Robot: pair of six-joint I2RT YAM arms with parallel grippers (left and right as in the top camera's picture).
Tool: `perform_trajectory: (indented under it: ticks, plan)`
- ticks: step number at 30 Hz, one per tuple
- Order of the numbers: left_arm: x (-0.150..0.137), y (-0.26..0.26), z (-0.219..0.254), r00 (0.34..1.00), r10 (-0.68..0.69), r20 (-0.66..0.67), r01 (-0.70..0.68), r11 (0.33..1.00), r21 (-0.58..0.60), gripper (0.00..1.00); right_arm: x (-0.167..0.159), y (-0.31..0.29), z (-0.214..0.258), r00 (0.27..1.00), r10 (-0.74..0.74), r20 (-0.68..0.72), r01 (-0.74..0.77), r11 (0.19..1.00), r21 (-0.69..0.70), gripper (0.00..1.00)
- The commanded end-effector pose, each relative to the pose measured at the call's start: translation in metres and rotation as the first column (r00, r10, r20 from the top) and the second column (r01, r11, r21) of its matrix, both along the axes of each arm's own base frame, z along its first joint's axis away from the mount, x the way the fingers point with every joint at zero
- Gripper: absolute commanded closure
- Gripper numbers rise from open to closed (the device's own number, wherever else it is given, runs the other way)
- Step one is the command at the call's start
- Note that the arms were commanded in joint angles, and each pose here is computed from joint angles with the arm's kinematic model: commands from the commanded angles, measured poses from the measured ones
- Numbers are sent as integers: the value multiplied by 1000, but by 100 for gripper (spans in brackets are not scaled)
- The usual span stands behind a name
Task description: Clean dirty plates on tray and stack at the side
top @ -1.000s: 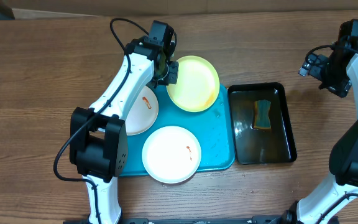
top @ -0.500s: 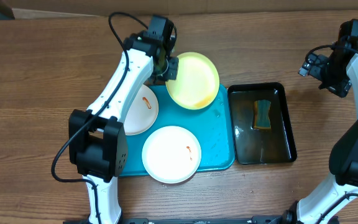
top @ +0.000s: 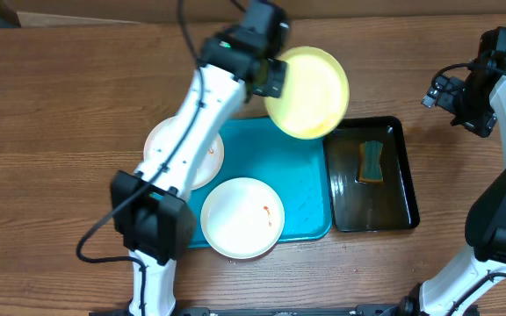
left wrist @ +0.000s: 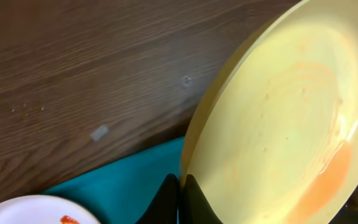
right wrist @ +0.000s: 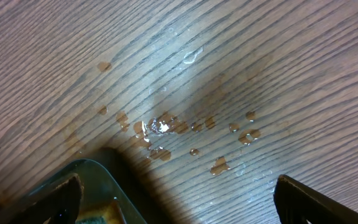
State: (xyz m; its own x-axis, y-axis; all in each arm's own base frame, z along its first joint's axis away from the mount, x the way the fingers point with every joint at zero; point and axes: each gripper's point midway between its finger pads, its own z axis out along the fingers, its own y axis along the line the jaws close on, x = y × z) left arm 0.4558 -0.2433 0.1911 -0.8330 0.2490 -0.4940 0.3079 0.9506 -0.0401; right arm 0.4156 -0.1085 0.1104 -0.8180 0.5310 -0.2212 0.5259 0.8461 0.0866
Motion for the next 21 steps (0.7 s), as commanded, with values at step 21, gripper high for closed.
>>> perform_trajectory:
  ticks: [21]
  plan:
    - [-100,-97,111,768,-134,626,-232,853,467,96,6,-2,10,999,-4,35,4,1000,-4,0]
